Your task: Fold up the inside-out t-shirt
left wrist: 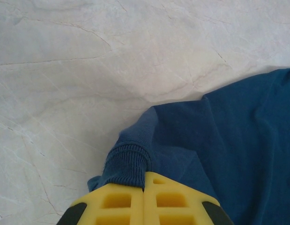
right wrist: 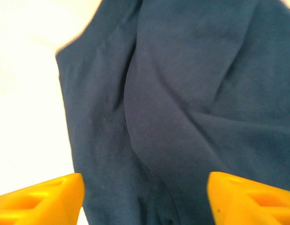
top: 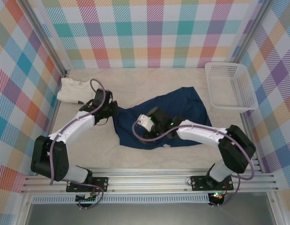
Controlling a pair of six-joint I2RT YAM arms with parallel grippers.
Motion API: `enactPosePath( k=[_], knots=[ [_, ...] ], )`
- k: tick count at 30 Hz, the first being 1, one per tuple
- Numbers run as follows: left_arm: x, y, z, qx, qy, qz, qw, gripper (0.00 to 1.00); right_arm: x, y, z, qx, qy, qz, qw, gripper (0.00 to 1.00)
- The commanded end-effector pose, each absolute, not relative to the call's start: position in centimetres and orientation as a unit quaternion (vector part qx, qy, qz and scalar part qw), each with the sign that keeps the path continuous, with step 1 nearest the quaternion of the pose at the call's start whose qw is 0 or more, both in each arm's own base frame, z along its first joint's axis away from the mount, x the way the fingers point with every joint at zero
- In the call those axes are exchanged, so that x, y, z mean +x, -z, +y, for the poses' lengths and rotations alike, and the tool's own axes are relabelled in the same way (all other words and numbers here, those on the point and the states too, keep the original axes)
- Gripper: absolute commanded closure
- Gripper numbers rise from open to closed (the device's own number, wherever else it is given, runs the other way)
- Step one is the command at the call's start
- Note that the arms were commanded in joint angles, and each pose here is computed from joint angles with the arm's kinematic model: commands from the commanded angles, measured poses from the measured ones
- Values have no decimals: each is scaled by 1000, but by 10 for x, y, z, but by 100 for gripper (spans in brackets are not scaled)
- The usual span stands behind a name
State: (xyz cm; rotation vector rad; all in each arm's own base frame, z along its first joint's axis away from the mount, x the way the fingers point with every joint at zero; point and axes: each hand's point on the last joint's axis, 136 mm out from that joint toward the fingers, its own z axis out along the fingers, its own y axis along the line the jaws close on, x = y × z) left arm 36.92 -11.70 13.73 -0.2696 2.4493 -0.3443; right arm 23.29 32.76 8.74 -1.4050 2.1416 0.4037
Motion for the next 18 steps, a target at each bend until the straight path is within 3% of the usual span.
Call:
enactPosePath(
  k=[1,4,7,13,14,18],
  knots=[
    [376,-159,-117,-103,142,922,345,100,252,-65,317,-561,-42,780,275,26],
    [375,-161,-115,-102,139,922,348,100,268,-55,316,-552,-1,784,282,36],
    [374,-161,-115,-101,139,922,348,100,276,-57,320,-541,4,787,296,61],
    [373,-159,-113,-101,136,922,348,100,274,-81,322,-484,-107,818,292,95],
    [372,-159,-113,-100,135,922,348,100,272,-86,322,-471,-136,824,286,99],
    [371,-152,-111,-101,131,924,345,100,263,-106,325,-406,-271,841,233,100]
  ],
)
